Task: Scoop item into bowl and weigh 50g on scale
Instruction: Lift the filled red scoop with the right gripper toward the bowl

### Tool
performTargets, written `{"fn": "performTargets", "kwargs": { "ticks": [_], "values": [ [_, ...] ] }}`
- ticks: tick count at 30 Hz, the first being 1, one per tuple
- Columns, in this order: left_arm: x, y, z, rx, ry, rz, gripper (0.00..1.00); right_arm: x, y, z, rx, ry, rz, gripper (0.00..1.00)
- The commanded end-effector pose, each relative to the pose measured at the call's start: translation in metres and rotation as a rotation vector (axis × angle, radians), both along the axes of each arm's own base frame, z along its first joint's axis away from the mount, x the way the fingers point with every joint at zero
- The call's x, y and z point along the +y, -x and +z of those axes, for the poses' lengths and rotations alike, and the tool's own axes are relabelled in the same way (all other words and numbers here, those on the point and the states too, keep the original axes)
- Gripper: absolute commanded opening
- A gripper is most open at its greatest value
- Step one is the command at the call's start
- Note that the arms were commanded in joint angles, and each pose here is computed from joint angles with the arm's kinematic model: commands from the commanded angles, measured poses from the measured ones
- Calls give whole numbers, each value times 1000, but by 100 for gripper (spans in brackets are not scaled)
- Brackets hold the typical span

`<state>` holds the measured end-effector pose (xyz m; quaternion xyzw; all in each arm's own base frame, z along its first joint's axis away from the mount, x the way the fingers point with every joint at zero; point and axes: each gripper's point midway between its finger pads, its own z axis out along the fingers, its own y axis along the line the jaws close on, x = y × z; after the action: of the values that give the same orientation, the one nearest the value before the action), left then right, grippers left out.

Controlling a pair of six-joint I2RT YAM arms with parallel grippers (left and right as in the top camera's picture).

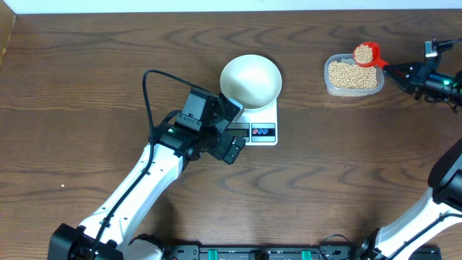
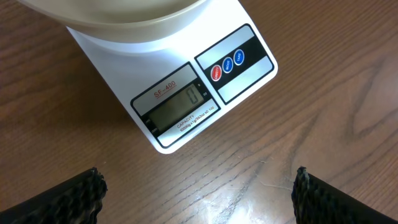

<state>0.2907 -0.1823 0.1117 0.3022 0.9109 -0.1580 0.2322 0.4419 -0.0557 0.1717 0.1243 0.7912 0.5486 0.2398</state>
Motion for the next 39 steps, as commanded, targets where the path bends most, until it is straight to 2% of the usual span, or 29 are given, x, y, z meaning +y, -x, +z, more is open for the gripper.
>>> {"fn": "performTargets", "kwargs": {
  "ticks": [1, 16, 27, 39],
  "values": [
    [2, -2, 4, -14, 1, 8, 98, 26, -2, 11, -35, -58, 67, 1],
    [2, -2, 4, -14, 1, 8, 98, 136, -4, 13, -116, -27, 326, 1],
    [2, -2, 4, -14, 1, 8, 98, 204, 9, 14, -207, -3, 495, 1],
    [2, -2, 4, -14, 1, 8, 98, 246, 21, -3, -211, 105, 587, 1]
  ]
}}
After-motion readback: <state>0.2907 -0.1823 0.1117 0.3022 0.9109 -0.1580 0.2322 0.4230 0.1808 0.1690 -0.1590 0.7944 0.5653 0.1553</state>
